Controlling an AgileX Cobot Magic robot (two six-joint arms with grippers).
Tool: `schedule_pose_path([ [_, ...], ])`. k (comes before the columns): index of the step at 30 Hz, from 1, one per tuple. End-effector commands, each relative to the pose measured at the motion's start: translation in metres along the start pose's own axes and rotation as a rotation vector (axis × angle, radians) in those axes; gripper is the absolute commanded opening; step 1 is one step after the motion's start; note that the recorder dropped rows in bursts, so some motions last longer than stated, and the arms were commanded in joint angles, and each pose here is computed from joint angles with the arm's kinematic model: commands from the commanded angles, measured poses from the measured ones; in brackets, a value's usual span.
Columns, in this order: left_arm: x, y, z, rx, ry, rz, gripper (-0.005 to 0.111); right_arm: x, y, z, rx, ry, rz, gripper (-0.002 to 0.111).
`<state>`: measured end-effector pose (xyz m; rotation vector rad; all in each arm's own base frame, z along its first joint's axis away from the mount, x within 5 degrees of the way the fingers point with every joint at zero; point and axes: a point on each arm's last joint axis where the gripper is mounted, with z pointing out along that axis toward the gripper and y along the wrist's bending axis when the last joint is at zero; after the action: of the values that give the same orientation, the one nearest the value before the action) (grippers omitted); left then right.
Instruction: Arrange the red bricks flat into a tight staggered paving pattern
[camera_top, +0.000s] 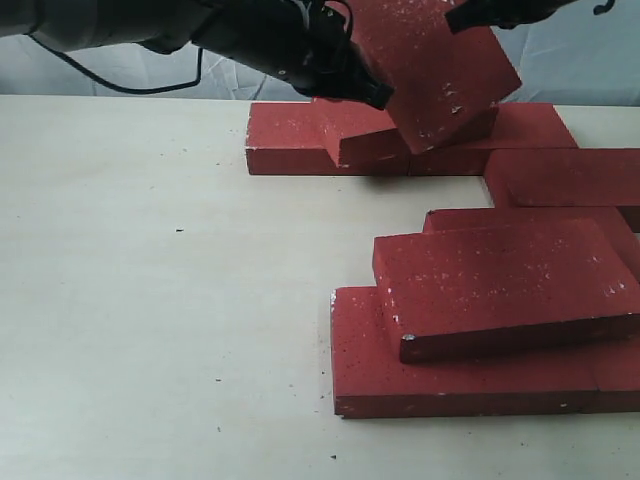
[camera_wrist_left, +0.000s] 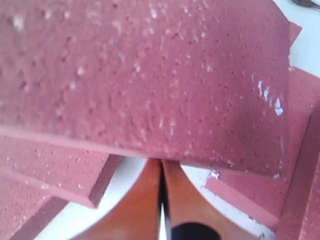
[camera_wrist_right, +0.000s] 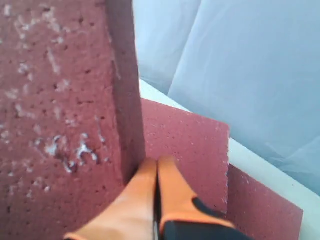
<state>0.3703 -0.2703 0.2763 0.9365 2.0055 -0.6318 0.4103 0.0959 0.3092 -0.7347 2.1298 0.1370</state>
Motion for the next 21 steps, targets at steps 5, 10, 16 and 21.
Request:
schedule_pose_path([
  [5,0.014,-0.012,-0.050,-0.074,-0.015,-0.099,0.000,-0.013,0.071,0.014,-0.211,0.020,-0.002,-0.001],
  [10,0.044,-0.007,-0.077,-0.136,0.015,-0.138,0.000,-0.015,0.109,0.034,-0.262,0.008,-0.024,-0.001],
  [16,0.083,0.003,-0.103,-0.227,0.046,-0.202,0.000,-0.014,0.159,0.066,-0.309,-0.006,-0.078,-0.001],
  [21,0.124,0.015,-0.109,-0.303,0.108,-0.284,0.000,-0.020,0.194,0.087,-0.386,0.019,-0.109,-0.001],
])
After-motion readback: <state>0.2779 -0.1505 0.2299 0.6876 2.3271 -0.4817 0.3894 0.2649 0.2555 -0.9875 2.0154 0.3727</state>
